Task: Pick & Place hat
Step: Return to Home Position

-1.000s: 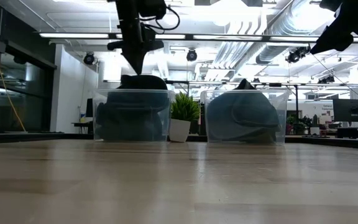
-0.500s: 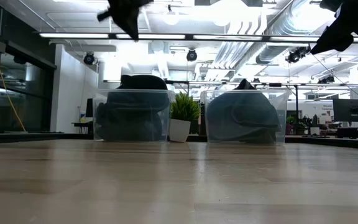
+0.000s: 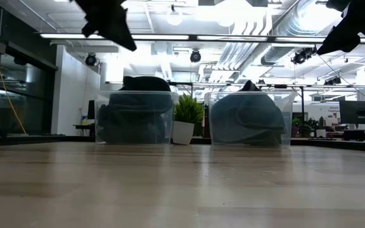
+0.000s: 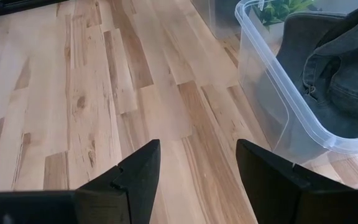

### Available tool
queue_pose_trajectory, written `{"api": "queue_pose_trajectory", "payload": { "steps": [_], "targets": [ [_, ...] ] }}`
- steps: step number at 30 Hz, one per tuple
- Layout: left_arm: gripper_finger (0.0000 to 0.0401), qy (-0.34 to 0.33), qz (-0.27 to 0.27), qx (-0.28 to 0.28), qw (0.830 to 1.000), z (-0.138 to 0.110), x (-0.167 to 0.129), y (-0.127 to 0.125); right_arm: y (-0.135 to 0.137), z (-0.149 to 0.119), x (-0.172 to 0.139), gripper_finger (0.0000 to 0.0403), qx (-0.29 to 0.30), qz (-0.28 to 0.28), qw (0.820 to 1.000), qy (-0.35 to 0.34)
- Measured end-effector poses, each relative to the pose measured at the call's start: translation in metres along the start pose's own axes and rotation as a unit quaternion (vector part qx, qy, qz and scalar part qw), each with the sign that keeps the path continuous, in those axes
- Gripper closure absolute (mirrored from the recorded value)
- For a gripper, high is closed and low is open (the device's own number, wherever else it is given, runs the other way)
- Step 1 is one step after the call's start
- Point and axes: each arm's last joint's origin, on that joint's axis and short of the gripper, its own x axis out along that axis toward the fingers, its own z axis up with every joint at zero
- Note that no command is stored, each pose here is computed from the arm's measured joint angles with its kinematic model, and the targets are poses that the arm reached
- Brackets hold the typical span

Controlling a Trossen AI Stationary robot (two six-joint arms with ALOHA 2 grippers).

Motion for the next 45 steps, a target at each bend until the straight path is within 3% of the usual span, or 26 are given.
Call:
{"api": "queue_pose_trajectory", "payload": {
  "steps": [8,19,23,28,38,45],
  "targets": [
    [0.0401,-0.081,-0.106,-0.063,0.989,-0.045,-0.003,0.022,0.000,0.000,0.000,0.0197,-0.001,0.003,1.000,0.000],
    [0.0401,-0.188,-0.197,-0.038,0.962,-0.066,-0.021,0.049,0.000,0.000,0.000,0.0197,-0.002,0.004,1.000,0.000],
    [0.0401,-0.219,-0.251,-0.020,0.943,-0.078,-0.021,0.054,0.000,0.000,0.000,0.0198,-0.002,0.004,1.000,0.000],
    [0.0401,-0.282,-0.316,-0.003,0.906,-0.096,-0.020,0.058,0.000,0.000,0.000,0.0197,-0.002,0.004,1.000,0.000],
    [0.0401,-0.359,-0.331,-0.004,0.873,-0.134,-0.015,0.078,0.000,0.000,0.000,0.0198,-0.001,0.003,1.000,0.000],
    [0.0401,-0.425,-0.346,0.000,0.836,-0.144,-0.026,0.093,0.000,0.000,0.000,0.0197,-0.001,0.002,1.000,0.000]
  ]
}}
